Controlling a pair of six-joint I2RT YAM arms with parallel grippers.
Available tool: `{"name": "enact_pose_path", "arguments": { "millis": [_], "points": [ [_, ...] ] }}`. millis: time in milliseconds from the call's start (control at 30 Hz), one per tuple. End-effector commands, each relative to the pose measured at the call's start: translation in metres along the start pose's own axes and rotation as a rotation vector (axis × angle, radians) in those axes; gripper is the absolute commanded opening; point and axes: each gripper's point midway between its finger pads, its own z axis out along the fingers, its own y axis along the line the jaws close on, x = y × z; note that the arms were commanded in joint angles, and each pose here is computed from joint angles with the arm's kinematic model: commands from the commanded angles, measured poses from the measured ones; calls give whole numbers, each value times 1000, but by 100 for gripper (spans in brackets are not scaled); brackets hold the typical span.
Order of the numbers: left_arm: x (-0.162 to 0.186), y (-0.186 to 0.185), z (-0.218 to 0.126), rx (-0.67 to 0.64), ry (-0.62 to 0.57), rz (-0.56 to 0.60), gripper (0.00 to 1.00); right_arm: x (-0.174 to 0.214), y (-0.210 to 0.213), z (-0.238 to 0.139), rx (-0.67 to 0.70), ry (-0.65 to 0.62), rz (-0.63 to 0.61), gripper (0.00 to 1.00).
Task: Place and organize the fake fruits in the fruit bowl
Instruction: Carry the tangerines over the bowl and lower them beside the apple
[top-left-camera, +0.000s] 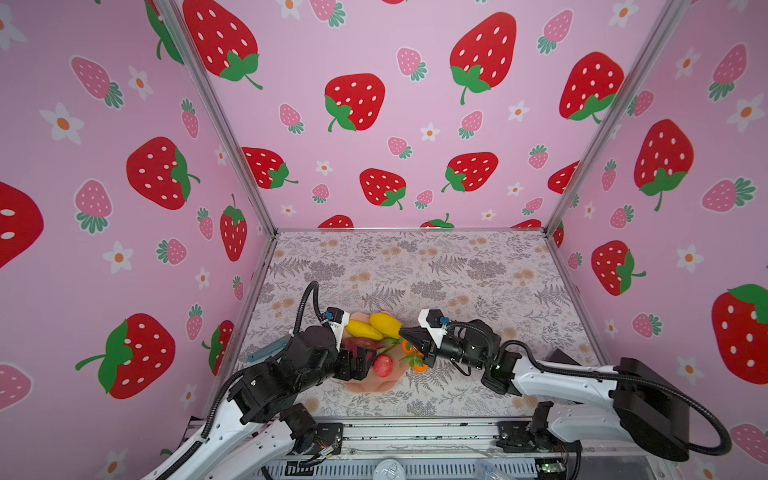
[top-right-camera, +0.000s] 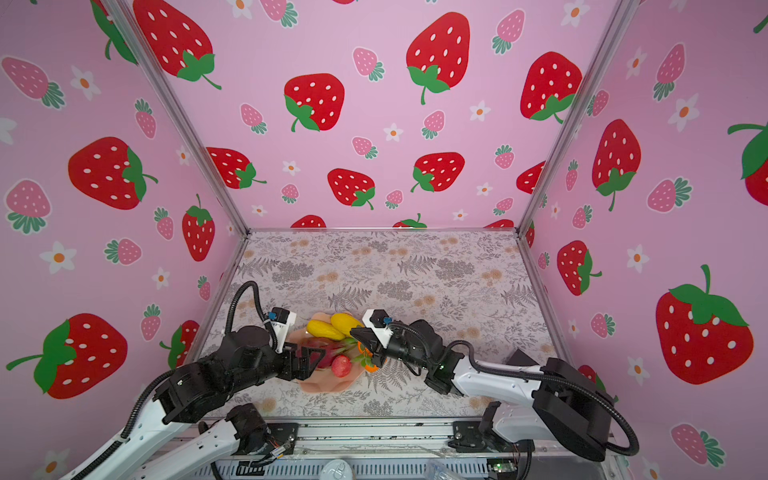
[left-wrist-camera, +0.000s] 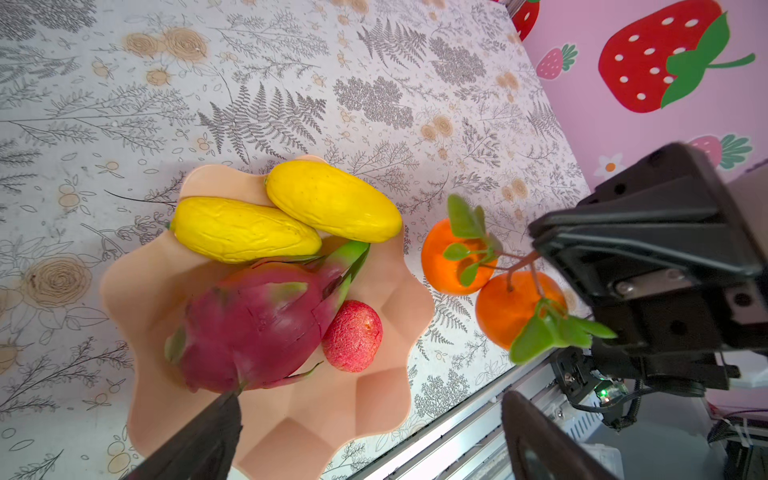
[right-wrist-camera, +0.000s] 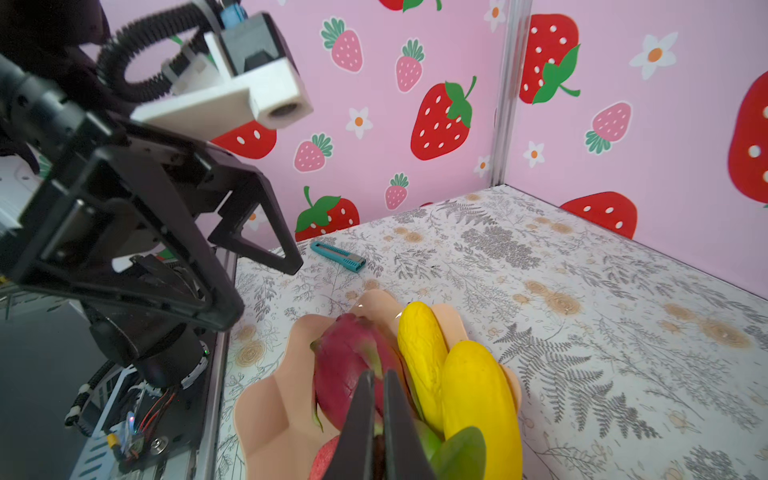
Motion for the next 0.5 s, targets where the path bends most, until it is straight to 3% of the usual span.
{"name": "enact_pose_path", "arguments": {
  "millis": [0,267,467],
  "points": [
    [-2,7,-10,-39,-18,-15,99,-22,4,12,10,-72,-33,3],
    [-4,10,-15,-45,-39,-1,99,-6,-10,32,137,5,21,3],
    [-1,10,-17,-26,-54,5,99,4,-9,46,149,51,60,3]
  ]
}}
